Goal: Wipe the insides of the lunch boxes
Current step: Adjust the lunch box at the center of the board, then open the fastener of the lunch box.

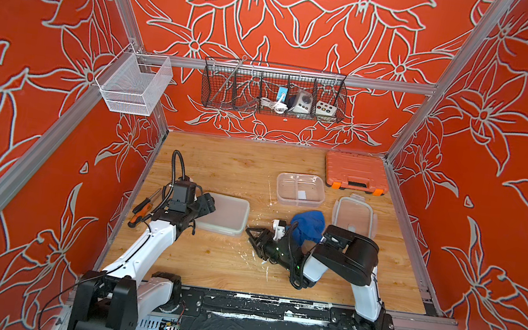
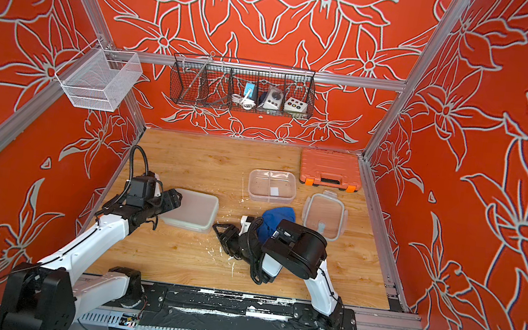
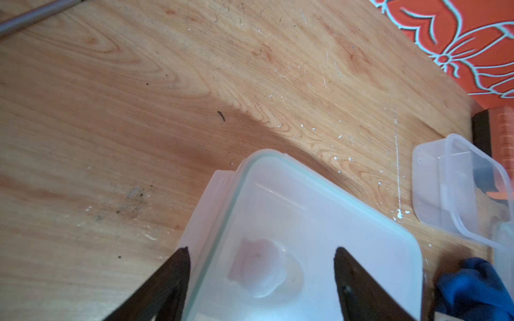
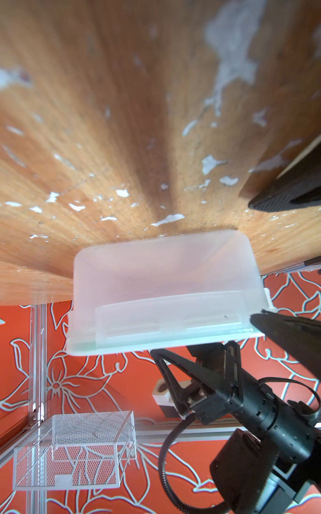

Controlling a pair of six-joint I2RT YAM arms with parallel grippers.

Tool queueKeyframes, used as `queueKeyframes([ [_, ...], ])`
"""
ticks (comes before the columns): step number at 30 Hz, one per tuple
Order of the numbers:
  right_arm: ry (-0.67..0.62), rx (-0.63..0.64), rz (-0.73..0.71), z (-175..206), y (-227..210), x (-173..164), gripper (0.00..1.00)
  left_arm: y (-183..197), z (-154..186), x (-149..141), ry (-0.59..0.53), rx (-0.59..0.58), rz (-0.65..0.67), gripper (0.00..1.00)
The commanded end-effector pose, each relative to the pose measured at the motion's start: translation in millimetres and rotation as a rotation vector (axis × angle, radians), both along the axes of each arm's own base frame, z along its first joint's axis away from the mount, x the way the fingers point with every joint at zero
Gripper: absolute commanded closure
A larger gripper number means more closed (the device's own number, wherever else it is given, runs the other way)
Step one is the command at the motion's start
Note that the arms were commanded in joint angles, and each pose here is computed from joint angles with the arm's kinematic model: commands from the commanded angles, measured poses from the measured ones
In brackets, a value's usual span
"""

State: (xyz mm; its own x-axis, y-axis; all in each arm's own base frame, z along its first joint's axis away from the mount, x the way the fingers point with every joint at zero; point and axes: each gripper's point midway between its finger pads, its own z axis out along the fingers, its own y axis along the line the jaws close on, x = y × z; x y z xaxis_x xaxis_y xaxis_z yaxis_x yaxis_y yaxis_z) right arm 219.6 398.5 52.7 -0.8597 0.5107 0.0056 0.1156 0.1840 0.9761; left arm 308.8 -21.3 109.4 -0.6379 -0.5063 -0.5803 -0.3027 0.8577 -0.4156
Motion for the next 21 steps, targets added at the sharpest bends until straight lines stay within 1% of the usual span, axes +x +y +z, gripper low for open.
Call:
queueKeyframes([
  [1, -0.043, 0.022, -0.058, 16, -8, 7, 0.4, -17, 4, -8, -0.002, -0.031, -0.041, 0.21],
  [4, -0.052, 0.017, -0.087, 19, -17, 9, 0.39, -27, 8, -10, -0.011, -0.023, -0.07, 0.21],
  [6, -0.055, 0.018, -0.095, 21, -19, 9, 0.39, -24, 14, -8, -0.026, 0.015, -0.065, 0.21],
  [8, -0.059, 0.023, -0.098, 23, -19, 10, 0.39, -18, 30, 0, -0.065, 0.074, -0.071, 0.21],
  [11, -0.072, 0.041, -0.102, 30, -13, 13, 0.39, -24, 66, 16, -0.163, 0.151, -0.169, 0.19],
  [13, -0.088, 0.058, -0.104, 37, -7, 16, 0.39, -32, 74, 28, -0.196, 0.18, -0.237, 0.15],
  [16, -0.096, 0.07, -0.108, 41, 0, 18, 0.39, -46, 69, 40, -0.21, 0.147, -0.304, 0.13],
  [18, -0.096, 0.064, -0.119, 38, 1, 17, 0.39, -55, 63, 42, -0.218, 0.1, -0.325, 0.14],
  [21, -0.082, 0.063, -0.13, 33, 4, 14, 0.39, -60, 50, 41, -0.232, 0.052, -0.321, 0.14],
])
